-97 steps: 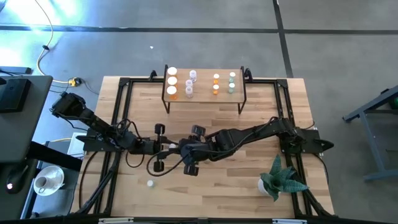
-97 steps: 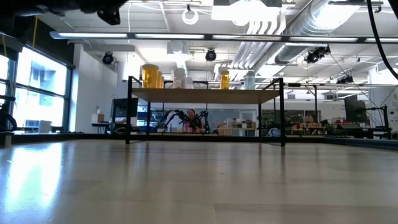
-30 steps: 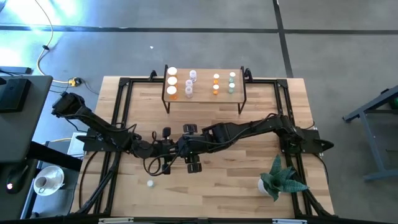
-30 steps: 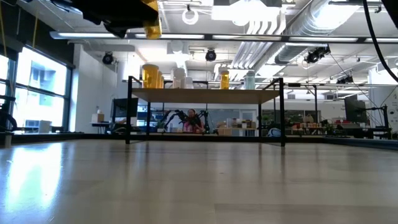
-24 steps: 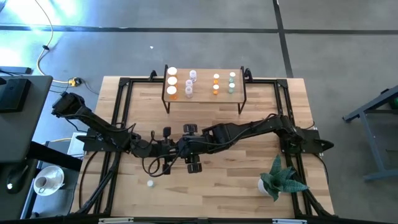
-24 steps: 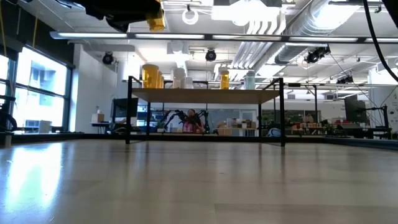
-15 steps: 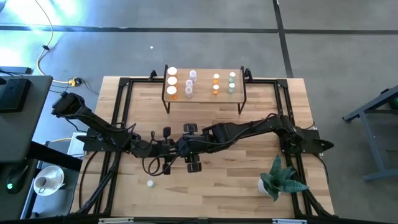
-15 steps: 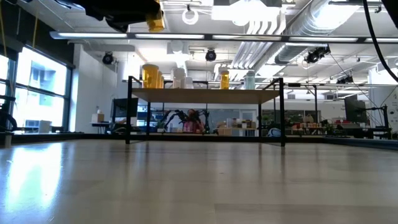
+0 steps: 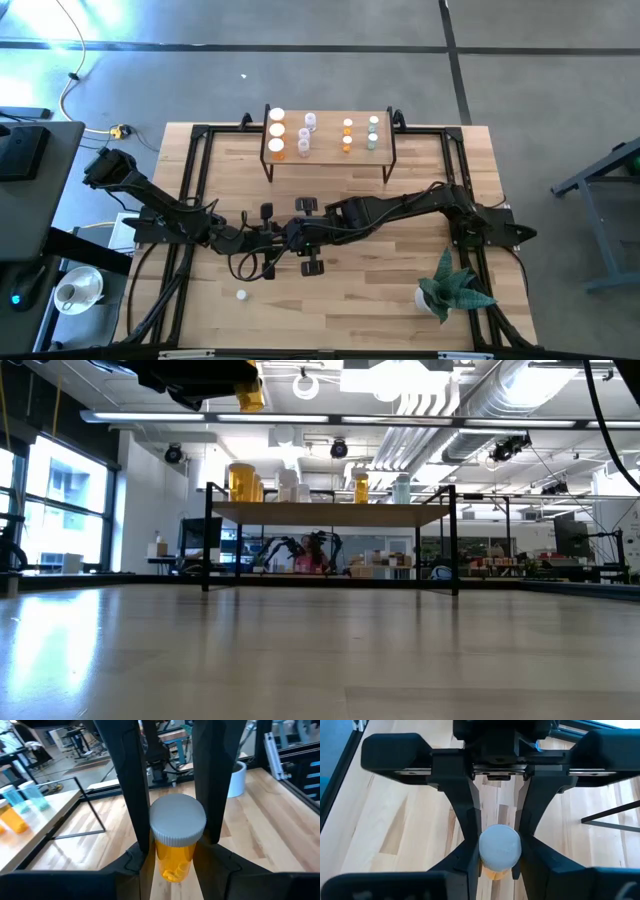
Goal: Pick and place medicine bottles onto shelf by color
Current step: Put the small orange pill bottle on the shelf aligned with the other small orange pill bottle
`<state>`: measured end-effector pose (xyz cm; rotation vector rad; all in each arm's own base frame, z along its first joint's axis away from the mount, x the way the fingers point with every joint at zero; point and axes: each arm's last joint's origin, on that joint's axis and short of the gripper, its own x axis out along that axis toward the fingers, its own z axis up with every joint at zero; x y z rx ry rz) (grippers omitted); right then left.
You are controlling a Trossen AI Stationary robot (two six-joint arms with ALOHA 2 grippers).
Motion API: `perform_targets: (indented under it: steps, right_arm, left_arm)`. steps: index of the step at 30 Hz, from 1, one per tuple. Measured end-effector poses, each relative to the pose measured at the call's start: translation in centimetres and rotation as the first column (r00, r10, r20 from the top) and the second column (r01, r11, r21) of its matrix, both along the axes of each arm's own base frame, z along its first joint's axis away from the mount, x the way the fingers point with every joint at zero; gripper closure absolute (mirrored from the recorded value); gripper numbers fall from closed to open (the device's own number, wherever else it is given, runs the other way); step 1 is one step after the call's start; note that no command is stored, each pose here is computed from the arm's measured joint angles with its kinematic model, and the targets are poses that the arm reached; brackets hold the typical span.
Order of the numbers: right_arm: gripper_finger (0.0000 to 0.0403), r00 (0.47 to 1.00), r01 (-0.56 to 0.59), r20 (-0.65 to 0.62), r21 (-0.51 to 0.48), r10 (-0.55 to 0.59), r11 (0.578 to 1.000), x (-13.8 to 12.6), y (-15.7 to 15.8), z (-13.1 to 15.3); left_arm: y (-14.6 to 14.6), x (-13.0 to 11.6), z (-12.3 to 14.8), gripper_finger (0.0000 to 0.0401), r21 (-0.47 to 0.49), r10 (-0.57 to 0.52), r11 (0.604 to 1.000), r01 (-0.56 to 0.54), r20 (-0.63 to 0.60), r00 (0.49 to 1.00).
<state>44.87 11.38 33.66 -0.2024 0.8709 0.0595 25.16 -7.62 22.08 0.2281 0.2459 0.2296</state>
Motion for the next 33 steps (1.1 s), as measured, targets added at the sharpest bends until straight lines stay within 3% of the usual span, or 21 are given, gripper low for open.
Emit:
perform_targets:
  steps: [4, 10, 17, 21, 29, 33]
  right_arm:
    - [0.0298, 1.0, 0.0, 0.0, 0.001, 0.0, 1.0, 0.0, 0.0, 0.0]
    - [0.0299, 1.0, 0.028, 0.002, 0.004, -0.028, 1.0, 0.0, 0.0, 0.0]
    - [0.0301, 0.998, 0.065, 0.025, -0.037, -0.064, 0.997, -1.2, -0.5, 2.4]
    - [0.0301, 0.993, 0.099, 0.067, -0.058, -0.095, 0.993, -2.8, -1.2, 4.6]
    - [0.0301, 0.967, 0.202, 0.188, -0.14, -0.174, 0.969, -5.9, -3.1, 8.9]
    - [0.0301, 0.961, 0.257, 0.149, -0.174, -0.232, 0.951, -7.4, -4.3, 9.2]
  left_arm:
    - [0.0, 0.0, 0.0, 0.0273, 0.049, -0.003, 0.999, 0.004, -0.012, 1.0]
    - [0.1, 0.0, 0.1, 0.0218, 0.146, 0.0, 0.989, 0.005, -0.032, 0.999]
    - [0.0, -0.4, 0.1, 0.016, 0.212, 0.15, 0.967, -0.142, -0.023, 0.988]
    - [-0.3, -0.6, 0.1, 0.0154, 0.228, 0.193, 0.956, -0.184, -0.017, 0.981]
    - [-1.6, -1.1, 0.3, 0.0157, 0.222, 0.141, 0.965, -0.136, -0.008, 0.99]
    - [-2.1, -1.6, 0.8, 0.0158, 0.209, 0.116, 0.971, -0.116, 0.009, 0.993]
